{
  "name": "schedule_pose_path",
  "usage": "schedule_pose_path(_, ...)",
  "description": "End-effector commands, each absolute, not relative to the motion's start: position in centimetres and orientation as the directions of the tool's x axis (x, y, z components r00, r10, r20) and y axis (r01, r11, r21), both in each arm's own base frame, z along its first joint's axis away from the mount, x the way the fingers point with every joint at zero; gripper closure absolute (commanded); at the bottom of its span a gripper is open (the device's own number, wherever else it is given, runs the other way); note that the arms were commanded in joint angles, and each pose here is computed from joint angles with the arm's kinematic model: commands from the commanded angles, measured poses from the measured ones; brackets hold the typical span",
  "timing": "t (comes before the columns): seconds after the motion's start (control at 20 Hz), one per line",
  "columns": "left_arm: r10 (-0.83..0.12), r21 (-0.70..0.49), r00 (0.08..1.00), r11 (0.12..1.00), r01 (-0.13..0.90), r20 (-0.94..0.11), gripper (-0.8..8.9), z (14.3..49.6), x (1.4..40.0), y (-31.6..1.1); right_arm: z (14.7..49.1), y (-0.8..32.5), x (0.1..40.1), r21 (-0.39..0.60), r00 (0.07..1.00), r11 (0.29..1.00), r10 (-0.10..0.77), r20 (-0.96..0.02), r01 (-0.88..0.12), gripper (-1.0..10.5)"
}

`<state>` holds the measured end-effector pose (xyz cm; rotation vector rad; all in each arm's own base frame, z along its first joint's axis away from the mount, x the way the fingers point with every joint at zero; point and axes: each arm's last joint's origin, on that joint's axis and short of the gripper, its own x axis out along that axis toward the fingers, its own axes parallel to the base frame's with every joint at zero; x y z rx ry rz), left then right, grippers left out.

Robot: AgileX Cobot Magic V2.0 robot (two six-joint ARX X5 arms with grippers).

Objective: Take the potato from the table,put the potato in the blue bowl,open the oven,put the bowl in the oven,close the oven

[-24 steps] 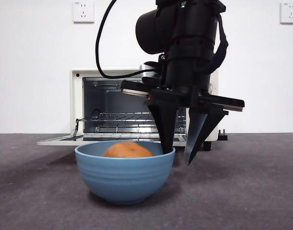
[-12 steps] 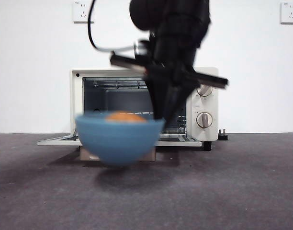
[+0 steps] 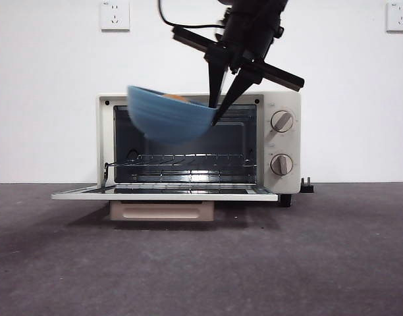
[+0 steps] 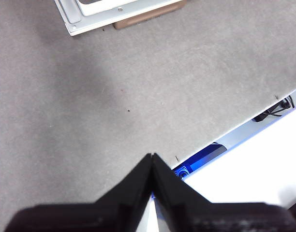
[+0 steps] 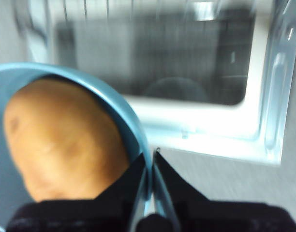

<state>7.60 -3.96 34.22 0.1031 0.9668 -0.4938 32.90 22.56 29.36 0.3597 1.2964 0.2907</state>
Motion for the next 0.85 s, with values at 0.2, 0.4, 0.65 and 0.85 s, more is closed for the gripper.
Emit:
schedule_pose_path(0.2, -0.36, -0.137, 0.47, 0.886, 0.443, -0.806, 8.19, 34.0, 8.0, -4.2, 29.5, 22.9, 36.7, 0.396, 0.229, 0.913, 0.367, -0.902, 0.097, 9.6)
schedule_pose_path(0.4, -0.353, -0.138, 0.454, 0.887, 0.441, -0.818, 8.19, 33.9, 8.5, -4.4, 28.9, 23.8, 38.6, 0.374, 0.199, 0.916, 0.344, -0.918, 0.144, 9.6)
schedule_pose_path(0.65, -0.346, -0.132, 0.442, 0.885, 0.447, -0.828, 8.19, 33.7, 8.8, -4.5, 27.1, 23.9, 40.0, 0.358, 0.173, 0.89, 0.32, -0.931, 0.282, 9.6)
schedule_pose_path(0.85, -0.346, -0.132, 0.441, 0.885, 0.447, -0.828, 8.19, 33.7, 8.8, -4.5, 26.9, 23.8, 40.4, 0.372, 0.192, 0.836, 0.32, -0.928, 0.403, 9.6)
